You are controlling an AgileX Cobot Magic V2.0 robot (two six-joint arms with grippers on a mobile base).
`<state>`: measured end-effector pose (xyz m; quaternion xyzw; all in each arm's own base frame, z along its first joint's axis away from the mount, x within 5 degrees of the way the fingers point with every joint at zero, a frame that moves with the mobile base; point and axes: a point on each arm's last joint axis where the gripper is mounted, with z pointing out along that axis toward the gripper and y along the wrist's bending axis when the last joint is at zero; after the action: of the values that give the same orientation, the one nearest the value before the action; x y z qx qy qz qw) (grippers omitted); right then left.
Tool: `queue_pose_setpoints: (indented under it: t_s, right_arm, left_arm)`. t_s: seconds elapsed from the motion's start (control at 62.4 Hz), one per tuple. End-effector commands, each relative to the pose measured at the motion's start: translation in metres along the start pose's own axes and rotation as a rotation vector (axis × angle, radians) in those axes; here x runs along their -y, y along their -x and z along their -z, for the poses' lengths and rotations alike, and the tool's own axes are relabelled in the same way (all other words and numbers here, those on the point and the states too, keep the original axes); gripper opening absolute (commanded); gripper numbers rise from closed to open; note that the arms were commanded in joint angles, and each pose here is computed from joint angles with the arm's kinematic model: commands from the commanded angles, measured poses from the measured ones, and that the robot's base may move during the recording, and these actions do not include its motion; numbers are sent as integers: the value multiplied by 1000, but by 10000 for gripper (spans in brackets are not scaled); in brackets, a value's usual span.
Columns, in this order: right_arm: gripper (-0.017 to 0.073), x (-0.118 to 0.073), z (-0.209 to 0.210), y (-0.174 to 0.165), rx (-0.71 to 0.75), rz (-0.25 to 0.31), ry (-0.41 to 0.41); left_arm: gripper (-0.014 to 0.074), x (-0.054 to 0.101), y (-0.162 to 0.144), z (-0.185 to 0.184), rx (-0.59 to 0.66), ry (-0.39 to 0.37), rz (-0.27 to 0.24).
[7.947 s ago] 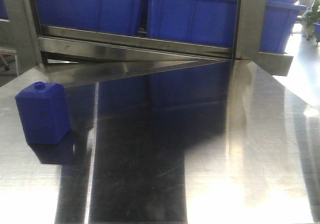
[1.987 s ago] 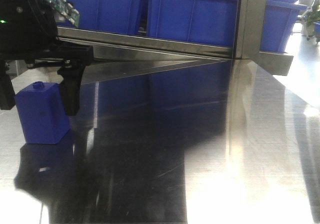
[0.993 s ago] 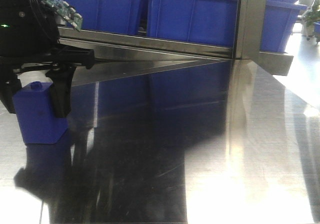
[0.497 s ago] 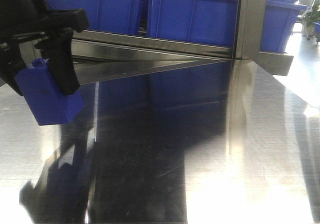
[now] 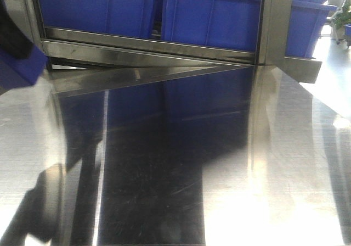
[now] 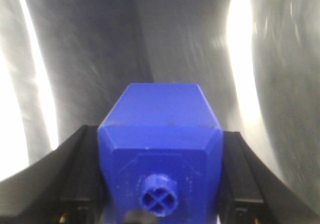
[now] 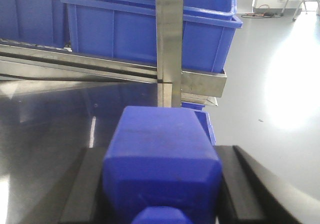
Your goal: Pick and sort blue part to right shelf
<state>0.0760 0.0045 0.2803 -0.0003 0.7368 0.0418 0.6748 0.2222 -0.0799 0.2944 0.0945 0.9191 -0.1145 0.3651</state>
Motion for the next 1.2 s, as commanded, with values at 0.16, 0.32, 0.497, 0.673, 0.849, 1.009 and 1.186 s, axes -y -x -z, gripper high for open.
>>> queue_pose_setpoints:
  t_s: [0.16, 0.32, 0.497, 0.673, 0.849, 1.009, 1.186]
  right_arm:
    - [440, -2, 2, 19, 127, 19, 11]
    - [440, -2, 2, 19, 127, 19, 11]
    - [440, -2, 2, 19, 127, 19, 11]
    - [440, -2, 2, 19, 127, 19, 11]
    - [440, -2, 2, 19, 127, 19, 11]
    - [440, -2, 2, 19, 127, 19, 11]
    - [440, -2, 2, 19, 127, 19, 11]
  left_arm:
    - [291, -17, -7, 43, 401, 43, 28]
    - [291, -28, -27, 57, 483, 93, 33]
    - [291, -34, -46, 80, 569, 152, 12]
    - [291, -37, -57, 108, 676, 220, -6]
    - [291, -38, -64, 129, 749, 316, -97]
    - [291, -33, -72, 145, 818, 321, -108]
    - [285, -29, -80, 158, 878, 323, -113]
